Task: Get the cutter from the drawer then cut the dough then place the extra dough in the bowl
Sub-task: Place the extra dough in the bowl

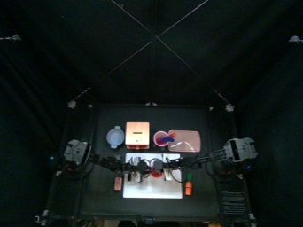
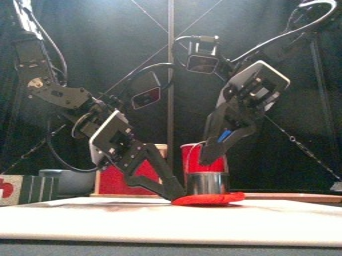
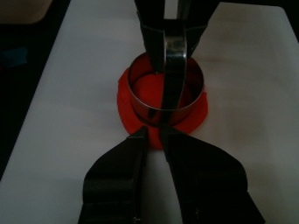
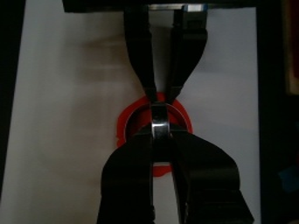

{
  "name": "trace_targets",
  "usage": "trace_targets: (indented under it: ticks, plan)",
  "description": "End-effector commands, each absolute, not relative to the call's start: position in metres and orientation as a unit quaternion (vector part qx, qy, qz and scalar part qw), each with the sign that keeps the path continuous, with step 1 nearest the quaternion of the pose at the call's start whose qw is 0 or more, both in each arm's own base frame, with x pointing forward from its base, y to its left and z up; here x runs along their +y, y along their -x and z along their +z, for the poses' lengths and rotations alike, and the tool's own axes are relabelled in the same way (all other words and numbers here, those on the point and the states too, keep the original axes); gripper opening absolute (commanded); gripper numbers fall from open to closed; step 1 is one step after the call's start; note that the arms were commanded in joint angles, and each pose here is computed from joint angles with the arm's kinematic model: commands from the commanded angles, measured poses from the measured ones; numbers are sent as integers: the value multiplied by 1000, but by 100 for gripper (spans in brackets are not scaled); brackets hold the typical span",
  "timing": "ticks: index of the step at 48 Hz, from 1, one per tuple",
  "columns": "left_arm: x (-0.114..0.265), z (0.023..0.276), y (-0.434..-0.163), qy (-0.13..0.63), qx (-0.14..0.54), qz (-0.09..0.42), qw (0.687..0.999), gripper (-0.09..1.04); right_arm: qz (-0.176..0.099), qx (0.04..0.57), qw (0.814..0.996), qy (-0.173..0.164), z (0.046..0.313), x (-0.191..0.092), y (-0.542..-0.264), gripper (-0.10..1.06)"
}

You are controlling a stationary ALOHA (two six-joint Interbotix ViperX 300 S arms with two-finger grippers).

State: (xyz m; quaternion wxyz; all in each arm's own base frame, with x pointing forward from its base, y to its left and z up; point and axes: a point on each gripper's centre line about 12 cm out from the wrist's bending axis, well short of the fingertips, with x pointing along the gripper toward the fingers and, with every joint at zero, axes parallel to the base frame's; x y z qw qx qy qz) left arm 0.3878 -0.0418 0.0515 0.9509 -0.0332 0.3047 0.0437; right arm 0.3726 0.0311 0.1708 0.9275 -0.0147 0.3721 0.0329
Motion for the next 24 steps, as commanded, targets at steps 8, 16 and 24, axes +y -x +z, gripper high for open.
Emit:
trace_targets:
  ticks: [8, 16, 24]
  plan:
    - [-41, 48, -386, 36, 317, 43, 947, 63, 32, 312, 949, 22, 224, 26, -337, 39]
    - [-42, 61, -389, 39, 302, 42, 952, 63, 25, 344, 939, 18, 204, 20, -303, 39]
    - [-35, 85, -394, 46, 272, 48, 960, 63, 19, 381, 924, 15, 177, 15, -284, 39]
